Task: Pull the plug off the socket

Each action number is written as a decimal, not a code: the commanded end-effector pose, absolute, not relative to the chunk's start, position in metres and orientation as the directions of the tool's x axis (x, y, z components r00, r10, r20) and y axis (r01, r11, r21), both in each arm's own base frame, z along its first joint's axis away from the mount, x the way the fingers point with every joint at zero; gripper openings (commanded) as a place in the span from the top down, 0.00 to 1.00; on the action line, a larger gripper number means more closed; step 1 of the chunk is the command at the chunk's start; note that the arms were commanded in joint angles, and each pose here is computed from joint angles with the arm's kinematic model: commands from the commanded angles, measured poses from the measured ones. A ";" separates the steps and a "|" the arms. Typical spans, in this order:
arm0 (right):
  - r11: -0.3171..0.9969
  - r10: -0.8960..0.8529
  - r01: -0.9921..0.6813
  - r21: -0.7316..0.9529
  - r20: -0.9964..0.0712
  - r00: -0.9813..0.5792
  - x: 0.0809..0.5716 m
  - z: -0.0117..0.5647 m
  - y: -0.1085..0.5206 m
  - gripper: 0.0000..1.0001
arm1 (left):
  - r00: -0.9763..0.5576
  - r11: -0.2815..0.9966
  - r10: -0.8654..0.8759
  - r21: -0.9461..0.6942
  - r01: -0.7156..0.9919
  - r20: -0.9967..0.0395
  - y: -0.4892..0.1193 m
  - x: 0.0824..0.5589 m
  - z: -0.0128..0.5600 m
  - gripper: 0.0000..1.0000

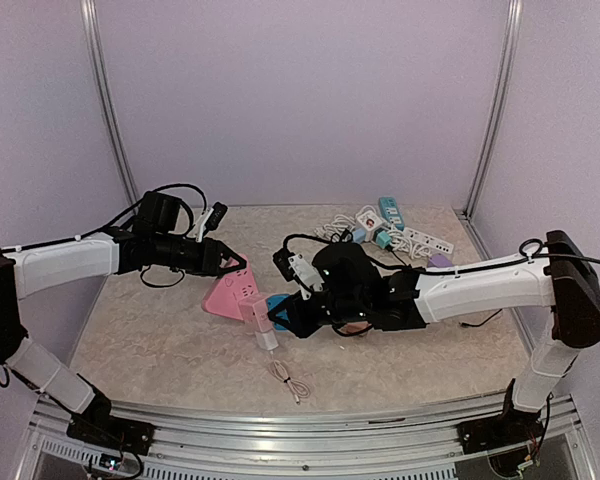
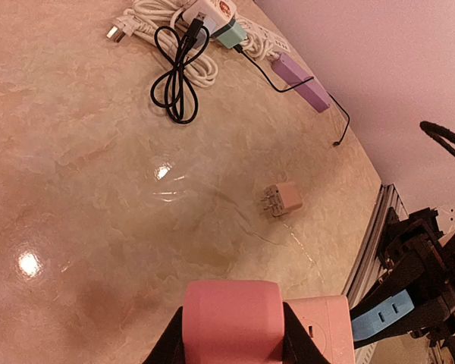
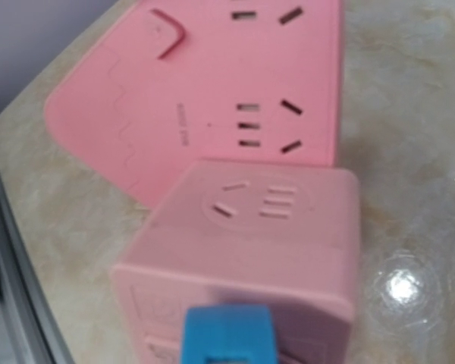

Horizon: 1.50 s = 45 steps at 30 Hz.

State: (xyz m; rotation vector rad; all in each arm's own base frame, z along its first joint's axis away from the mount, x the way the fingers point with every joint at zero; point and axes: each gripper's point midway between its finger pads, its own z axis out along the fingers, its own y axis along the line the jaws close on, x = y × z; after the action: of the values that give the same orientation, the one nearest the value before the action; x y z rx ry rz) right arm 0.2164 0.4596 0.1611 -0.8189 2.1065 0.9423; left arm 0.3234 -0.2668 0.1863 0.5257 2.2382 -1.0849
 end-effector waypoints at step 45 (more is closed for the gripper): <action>0.760 -0.276 -0.613 0.217 -0.746 -0.606 0.251 0.145 0.430 1.00 | -0.724 0.574 0.026 -0.583 0.575 -0.689 -0.267 0.334 0.216 1.00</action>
State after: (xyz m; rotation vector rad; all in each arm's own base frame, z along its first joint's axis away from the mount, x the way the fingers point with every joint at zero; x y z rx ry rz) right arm 0.2387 0.4497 0.1603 -0.7246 2.1712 0.7351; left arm 0.3320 -0.2602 0.1845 0.4486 2.2590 -1.0470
